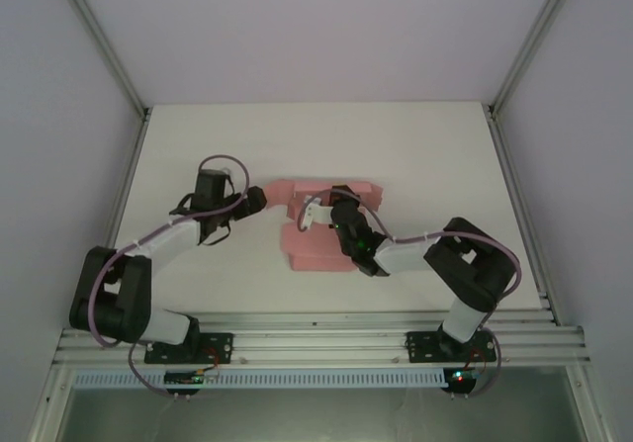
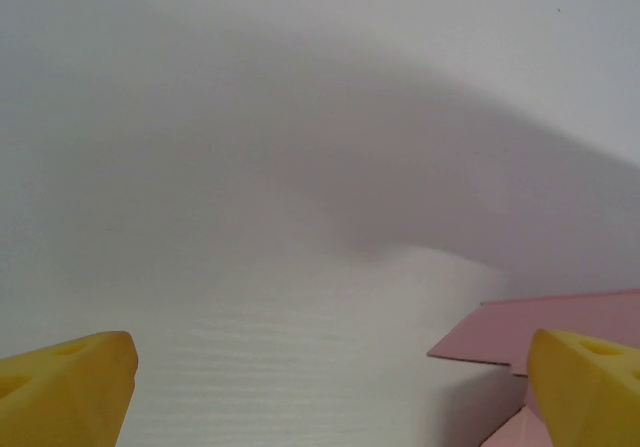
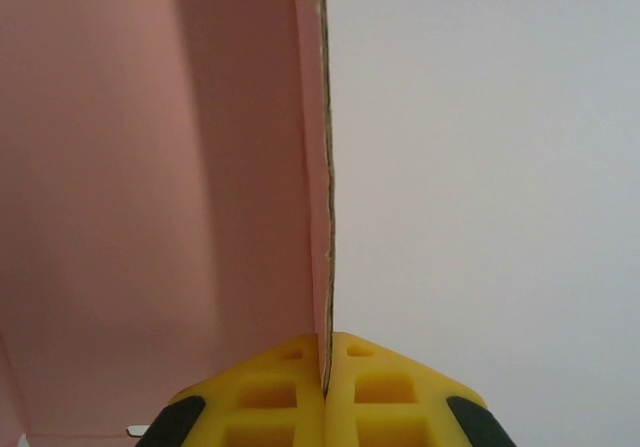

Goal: Assemble paper box

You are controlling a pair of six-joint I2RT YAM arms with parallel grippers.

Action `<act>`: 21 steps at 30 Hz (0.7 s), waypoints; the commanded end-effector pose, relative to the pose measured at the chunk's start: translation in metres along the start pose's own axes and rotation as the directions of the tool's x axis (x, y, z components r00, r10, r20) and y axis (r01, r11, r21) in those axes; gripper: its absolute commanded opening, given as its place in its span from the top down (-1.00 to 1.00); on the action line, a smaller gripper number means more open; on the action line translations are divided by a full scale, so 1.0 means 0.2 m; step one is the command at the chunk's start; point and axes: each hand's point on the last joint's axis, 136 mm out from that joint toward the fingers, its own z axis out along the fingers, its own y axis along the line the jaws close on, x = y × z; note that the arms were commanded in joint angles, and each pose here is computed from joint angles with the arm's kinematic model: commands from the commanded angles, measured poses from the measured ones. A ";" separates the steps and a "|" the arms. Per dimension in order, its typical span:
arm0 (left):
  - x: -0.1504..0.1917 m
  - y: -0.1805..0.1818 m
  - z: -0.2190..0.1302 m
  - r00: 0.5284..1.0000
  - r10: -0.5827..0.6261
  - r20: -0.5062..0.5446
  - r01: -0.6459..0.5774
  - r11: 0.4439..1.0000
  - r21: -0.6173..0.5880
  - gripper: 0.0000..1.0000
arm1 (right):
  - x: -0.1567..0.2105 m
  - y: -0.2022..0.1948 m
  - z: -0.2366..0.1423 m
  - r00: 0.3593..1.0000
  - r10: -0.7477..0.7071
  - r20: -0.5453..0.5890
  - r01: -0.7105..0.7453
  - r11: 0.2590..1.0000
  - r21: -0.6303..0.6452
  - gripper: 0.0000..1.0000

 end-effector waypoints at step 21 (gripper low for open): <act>0.05 -0.15 0.20 0.982 0.114 -0.149 -0.074 0.965 0.251 -0.67 | 0.00 0.16 -0.06 0.998 -0.055 -0.014 0.055 0.998 0.023 1.00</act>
